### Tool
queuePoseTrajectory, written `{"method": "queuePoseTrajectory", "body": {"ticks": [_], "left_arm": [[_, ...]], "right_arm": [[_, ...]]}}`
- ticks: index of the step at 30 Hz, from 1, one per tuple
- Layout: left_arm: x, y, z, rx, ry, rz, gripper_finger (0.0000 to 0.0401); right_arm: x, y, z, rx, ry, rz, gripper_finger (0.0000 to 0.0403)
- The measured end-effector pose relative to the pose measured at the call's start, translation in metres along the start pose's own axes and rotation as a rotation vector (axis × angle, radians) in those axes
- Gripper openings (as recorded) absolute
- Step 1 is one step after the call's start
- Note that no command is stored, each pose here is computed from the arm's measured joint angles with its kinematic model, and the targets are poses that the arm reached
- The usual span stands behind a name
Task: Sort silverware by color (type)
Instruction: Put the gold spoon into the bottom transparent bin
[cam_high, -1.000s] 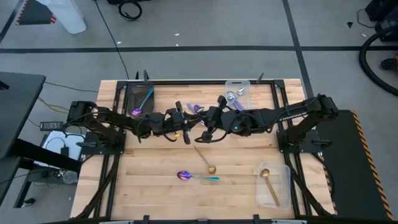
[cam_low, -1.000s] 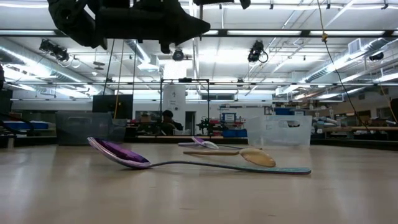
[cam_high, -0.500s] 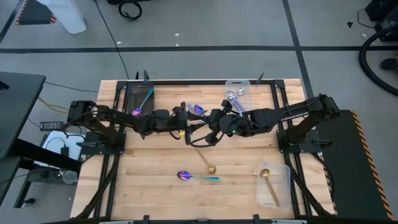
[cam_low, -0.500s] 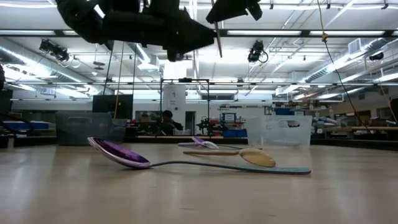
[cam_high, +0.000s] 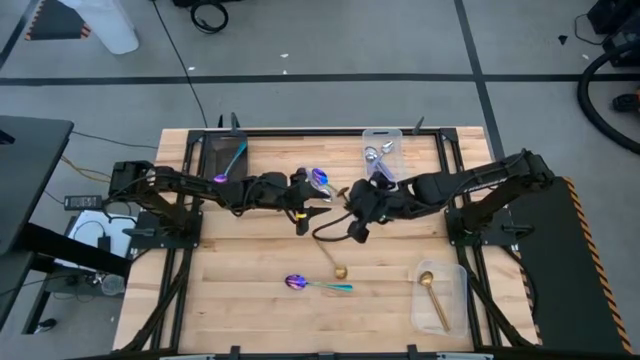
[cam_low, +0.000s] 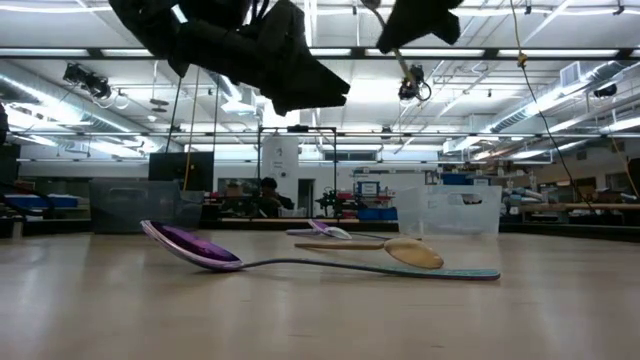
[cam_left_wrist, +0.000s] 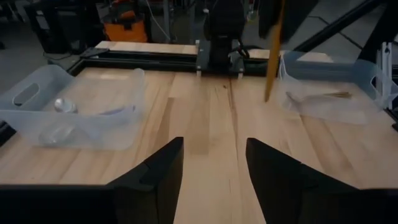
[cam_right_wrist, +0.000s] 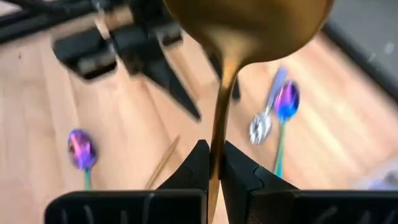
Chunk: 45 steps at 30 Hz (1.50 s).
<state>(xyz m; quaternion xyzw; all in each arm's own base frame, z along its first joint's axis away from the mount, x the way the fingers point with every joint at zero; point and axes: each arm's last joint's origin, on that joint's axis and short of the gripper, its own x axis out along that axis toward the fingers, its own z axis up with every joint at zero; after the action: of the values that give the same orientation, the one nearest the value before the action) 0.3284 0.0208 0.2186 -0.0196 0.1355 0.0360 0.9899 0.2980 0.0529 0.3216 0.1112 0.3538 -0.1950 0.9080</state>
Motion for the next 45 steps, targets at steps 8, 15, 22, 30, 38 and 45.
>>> {"method": "queuePoseTrajectory", "body": {"ticks": [8,15,22,30,38,45], "left_arm": [[0.0,0.009,-0.005,0.037,0.052,0.025,0.0183],[-0.002,0.033,-0.006,0.039,0.063,0.095,0.0183],[-0.003,0.046,-0.005,0.049,0.063,0.131,0.0183],[-0.004,0.051,0.0,0.088,0.008,0.148,0.0183],[-0.004,0.049,0.005,0.137,-0.044,0.148,0.0183],[-0.003,0.048,0.006,0.138,-0.047,0.145,0.0183]], "right_arm": [[-0.008,0.011,-0.019,0.18,0.146,0.042,0.0036],[-0.022,0.026,-0.04,0.354,0.248,0.032,0.0037],[-0.039,0.042,-0.064,0.449,0.323,-0.001,0.0029],[-0.052,0.057,-0.09,0.551,0.399,-0.068,0.0032],[-0.062,0.07,-0.118,0.601,0.555,-0.15,0.0032],[-0.078,0.075,-0.144,0.648,0.623,-0.27,0.0032]]}}
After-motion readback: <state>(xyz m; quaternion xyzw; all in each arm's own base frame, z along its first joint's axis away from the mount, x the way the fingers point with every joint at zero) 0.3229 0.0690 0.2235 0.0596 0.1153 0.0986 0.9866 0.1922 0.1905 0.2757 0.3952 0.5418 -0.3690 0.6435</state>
